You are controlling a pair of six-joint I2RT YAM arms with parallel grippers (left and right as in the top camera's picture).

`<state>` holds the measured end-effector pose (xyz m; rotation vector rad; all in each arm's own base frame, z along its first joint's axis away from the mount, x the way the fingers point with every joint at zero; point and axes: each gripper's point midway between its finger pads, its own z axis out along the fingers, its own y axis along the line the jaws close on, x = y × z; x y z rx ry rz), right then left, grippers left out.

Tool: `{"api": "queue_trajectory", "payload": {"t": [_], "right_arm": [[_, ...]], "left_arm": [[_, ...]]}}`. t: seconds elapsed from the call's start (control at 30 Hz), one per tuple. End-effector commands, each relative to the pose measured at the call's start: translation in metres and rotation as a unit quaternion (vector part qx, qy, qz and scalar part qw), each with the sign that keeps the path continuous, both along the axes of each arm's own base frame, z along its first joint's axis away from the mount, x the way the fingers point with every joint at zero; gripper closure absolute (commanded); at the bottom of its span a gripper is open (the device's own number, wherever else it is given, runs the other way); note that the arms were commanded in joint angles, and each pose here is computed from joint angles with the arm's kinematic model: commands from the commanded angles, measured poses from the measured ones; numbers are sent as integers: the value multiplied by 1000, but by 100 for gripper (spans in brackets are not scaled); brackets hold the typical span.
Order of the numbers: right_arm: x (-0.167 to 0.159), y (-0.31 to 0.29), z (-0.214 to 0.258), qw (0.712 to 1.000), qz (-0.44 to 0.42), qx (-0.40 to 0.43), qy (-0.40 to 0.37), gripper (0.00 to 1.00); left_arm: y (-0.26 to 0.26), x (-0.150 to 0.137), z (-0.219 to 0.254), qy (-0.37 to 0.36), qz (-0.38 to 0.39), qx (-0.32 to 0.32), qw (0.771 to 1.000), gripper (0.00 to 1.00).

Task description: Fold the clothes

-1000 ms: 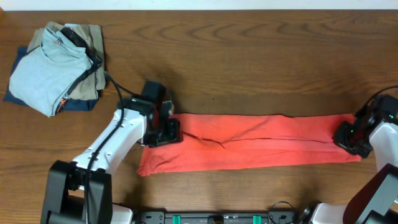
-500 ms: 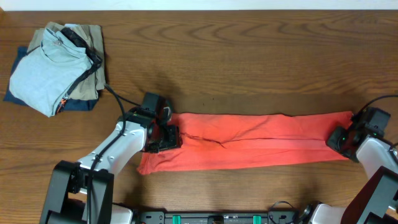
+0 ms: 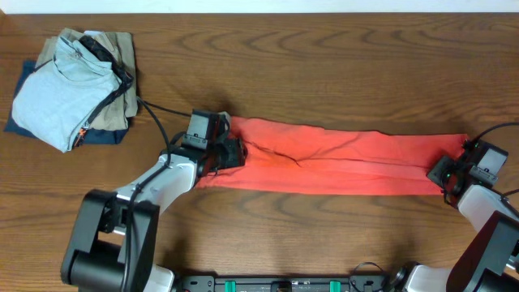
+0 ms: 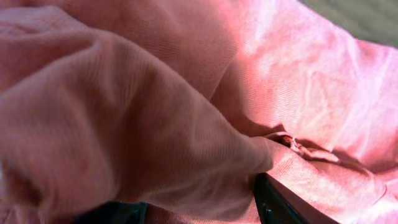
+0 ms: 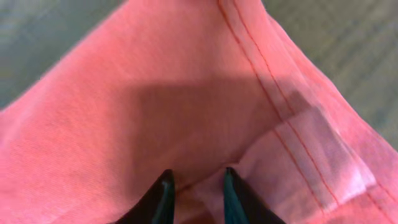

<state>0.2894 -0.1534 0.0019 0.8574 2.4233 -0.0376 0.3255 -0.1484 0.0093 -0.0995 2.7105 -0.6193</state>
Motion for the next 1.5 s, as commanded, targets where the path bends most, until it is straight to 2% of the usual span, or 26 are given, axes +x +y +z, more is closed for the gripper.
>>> {"api": "queue_trajectory", "payload": {"t": [0.0, 0.1, 0.23, 0.37, 0.47, 0.57, 0.6, 0.73, 0.83, 0.97, 1.23, 1.47], "right_arm": [[7, 8, -2, 1000, 12, 12, -15, 71], [15, 4, 4, 999, 13, 1, -34, 70], [21, 1, 10, 999, 14, -6, -48, 68], [31, 13, 16, 996, 59, 12, -67, 62], [37, 18, 26, 994, 83, 17, -72, 56], [42, 12, 45, 994, 87, 11, -71, 55], [42, 10, 51, 994, 88, 9, -69, 53], [38, 10, 64, 993, 116, 7, -35, 37], [26, 17, 57, 989, 150, 6, -2, 35], [16, 21, 42, 986, 168, 6, 23, 34], [-9, -11, 16, 986, 117, -59, 106, 28], [-11, -11, 5, 979, 147, -65, 125, 32]], "left_arm": [[27, -24, -47, 60, 32, 65, 996, 42], [32, -20, -45, 58, 42, 63, 995, 42], [52, -14, -45, 71, 95, 53, 992, 42], [64, -9, -43, 78, 125, 31, 989, 42], [52, 0, -24, 51, 76, -9, 996, 41], [54, 15, 5, 12, 80, -21, 997, 41], [57, 19, 15, -2, 83, -24, 996, 36], [72, 26, 60, -56, 105, -32, 992, 31], [86, 23, 79, -74, 122, -27, 989, 27], [101, 15, 81, -66, 142, -12, 988, 25], [101, 5, 73, -39, 143, -9, 989, 24], [101, 5, 73, -39, 143, -9, 989, 24]]}}
